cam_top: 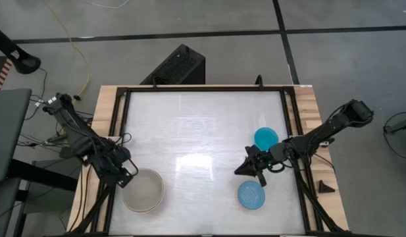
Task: Nest bowls inside each other
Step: Stack the gray bowl on top of the orange bowl, then stack the blue patterned bowl on top of the gray bowl
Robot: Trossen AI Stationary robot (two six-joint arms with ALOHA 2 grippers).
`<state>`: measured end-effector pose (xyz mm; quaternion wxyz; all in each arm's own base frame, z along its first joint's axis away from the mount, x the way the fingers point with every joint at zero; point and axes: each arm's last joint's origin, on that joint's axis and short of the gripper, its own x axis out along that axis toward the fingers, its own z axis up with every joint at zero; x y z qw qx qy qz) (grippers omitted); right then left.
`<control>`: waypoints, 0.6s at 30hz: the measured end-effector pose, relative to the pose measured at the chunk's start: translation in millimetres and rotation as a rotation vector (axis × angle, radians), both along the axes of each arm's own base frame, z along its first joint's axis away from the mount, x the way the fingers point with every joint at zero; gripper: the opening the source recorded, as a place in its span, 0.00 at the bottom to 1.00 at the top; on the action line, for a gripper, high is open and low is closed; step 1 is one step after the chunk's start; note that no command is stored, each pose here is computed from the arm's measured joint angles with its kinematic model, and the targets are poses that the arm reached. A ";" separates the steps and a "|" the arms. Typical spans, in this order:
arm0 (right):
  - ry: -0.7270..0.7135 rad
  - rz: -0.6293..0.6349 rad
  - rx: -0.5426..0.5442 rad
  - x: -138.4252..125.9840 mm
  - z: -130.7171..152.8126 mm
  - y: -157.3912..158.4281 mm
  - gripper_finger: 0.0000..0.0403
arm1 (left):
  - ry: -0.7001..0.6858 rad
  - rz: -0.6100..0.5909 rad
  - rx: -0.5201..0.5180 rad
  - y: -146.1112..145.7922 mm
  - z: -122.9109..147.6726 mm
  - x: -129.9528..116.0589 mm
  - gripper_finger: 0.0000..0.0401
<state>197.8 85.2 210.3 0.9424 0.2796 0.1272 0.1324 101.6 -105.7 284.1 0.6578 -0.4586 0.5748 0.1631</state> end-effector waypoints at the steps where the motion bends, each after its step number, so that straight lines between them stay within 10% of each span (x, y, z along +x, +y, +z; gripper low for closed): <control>1: 0.001 0.007 0.001 -0.1 0.0 0.2 0.12 | 0.008 0.000 0.009 0.8 1.2 -0.8 0.23; 18: 0.008 0.006 0.023 -0.1 0.0 0.3 0.12 | -0.353 -0.005 0.317 -16.2 -0.4 50.4 0.23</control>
